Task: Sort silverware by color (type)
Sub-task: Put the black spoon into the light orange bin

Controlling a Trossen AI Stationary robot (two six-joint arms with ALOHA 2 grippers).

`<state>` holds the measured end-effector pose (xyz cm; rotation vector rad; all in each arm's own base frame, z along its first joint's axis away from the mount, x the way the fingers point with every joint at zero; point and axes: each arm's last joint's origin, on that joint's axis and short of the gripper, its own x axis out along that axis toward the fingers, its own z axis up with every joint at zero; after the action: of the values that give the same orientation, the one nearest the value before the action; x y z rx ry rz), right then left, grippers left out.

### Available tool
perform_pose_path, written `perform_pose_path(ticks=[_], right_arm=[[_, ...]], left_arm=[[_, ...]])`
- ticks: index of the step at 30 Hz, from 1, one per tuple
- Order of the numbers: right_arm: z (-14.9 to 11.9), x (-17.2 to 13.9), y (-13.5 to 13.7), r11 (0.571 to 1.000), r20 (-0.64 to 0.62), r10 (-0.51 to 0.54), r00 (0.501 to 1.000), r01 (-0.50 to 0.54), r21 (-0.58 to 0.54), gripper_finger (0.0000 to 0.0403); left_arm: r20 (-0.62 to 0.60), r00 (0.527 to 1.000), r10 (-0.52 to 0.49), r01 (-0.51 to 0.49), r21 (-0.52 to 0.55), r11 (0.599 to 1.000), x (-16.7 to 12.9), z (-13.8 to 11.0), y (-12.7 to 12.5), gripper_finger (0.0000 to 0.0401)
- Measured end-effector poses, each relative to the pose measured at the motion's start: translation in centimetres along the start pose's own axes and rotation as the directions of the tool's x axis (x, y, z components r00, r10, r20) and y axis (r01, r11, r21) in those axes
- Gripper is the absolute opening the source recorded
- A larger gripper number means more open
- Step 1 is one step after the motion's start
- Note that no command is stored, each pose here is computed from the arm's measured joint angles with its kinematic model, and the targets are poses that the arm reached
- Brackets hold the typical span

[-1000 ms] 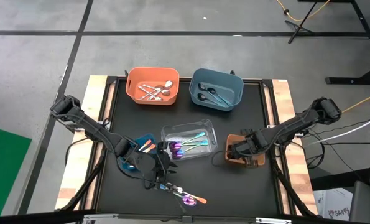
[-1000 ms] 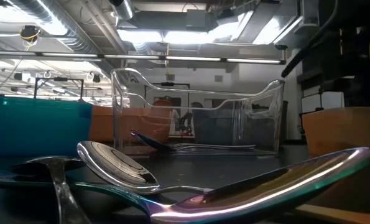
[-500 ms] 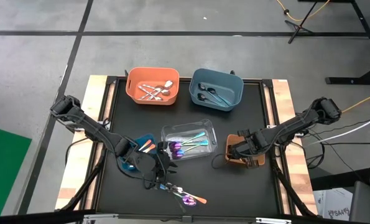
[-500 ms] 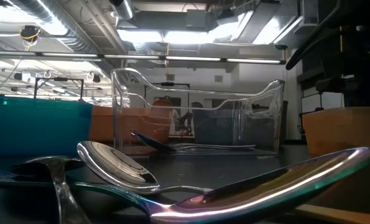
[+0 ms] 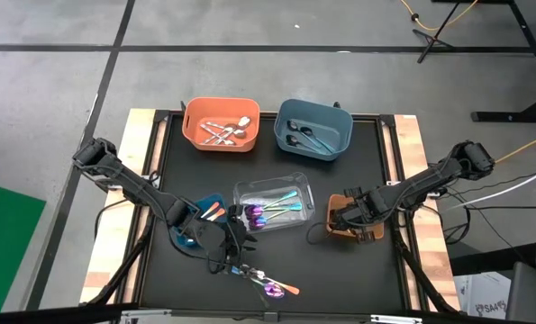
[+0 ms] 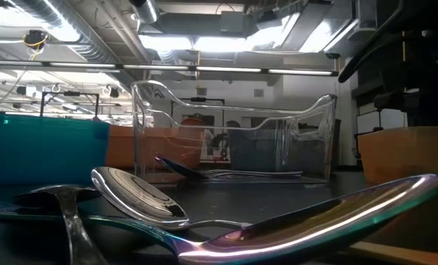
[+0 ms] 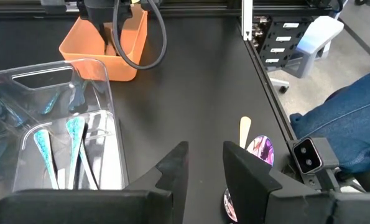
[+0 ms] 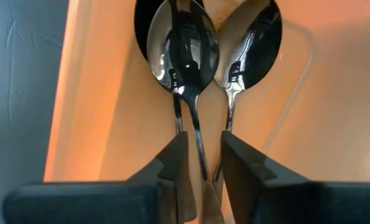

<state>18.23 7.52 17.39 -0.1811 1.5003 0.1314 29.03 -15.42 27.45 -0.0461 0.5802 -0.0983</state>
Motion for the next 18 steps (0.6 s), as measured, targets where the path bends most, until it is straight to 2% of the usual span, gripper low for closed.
perform_pose_path(ticks=[11,18], right_arm=[[0.0,0.0,0.0,1.000,0.001,0.000,1.000,0.000,0.000,0.0088],[0.0,0.0,0.0,1.000,0.003,0.000,1.000,0.000,0.000,0.0088]], left_arm=[[0.043,0.999,-0.025,0.025,-0.007,1.000,-0.2,0.3,-0.5,0.0094],[0.100,0.991,-0.084,0.084,-0.001,0.996,-0.5,0.4,-2.2,0.0094]])
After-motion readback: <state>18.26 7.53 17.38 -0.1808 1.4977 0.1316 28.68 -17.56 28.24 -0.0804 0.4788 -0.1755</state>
